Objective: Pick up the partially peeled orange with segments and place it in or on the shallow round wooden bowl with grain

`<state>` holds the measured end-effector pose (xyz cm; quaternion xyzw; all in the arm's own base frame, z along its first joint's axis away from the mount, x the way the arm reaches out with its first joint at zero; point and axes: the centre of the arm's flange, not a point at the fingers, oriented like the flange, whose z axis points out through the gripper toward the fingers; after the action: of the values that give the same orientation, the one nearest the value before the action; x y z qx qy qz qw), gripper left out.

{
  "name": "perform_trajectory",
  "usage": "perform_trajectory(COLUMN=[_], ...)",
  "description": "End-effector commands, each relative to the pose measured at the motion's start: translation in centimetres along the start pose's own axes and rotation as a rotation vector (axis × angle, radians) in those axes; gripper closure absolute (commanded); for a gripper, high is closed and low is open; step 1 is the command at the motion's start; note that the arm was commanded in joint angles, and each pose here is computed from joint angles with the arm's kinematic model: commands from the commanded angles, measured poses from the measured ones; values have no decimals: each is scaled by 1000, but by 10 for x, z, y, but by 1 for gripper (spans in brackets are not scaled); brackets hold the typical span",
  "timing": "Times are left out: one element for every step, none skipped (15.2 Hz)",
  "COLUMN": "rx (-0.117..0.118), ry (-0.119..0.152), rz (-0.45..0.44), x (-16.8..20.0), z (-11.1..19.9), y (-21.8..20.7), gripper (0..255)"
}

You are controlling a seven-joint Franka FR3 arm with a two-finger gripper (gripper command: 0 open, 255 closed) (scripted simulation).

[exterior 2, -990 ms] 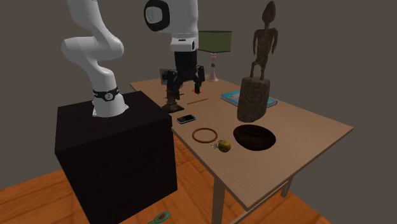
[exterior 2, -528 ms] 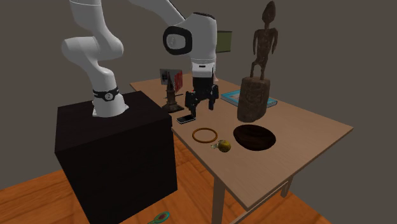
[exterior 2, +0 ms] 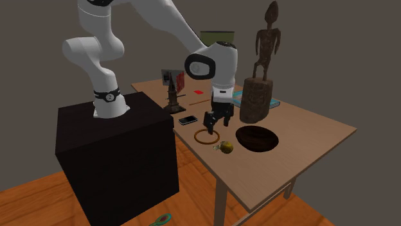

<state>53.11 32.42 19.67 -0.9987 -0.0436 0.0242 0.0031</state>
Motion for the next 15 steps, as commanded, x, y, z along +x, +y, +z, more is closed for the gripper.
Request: perform_trajectory(rx=[0,0,0,0,0,0,0,0,0,0,0,0,0,0,0], ry=[-3,-3,-3,-3,-3,-3,-3,-3,-3,-3,-3,-3,-3,-3,-3], rz=[0,0,0,0,0,0,0,0,0,0,0,0,0,0,0], x=[4,4,4,4,4,4,4,4,4,4,4,4,4,4,4], z=[15,20,26,31,36,41,50,50,50,50,50,50,50,50,50], y=[-4,-4,-4,-4,-4,-4,-4,-4,-4,-4,-4,-4,-4,-4,-4], gripper=[0,0,0,0,0,0,0,0,0,0,0,0,0,0,0])
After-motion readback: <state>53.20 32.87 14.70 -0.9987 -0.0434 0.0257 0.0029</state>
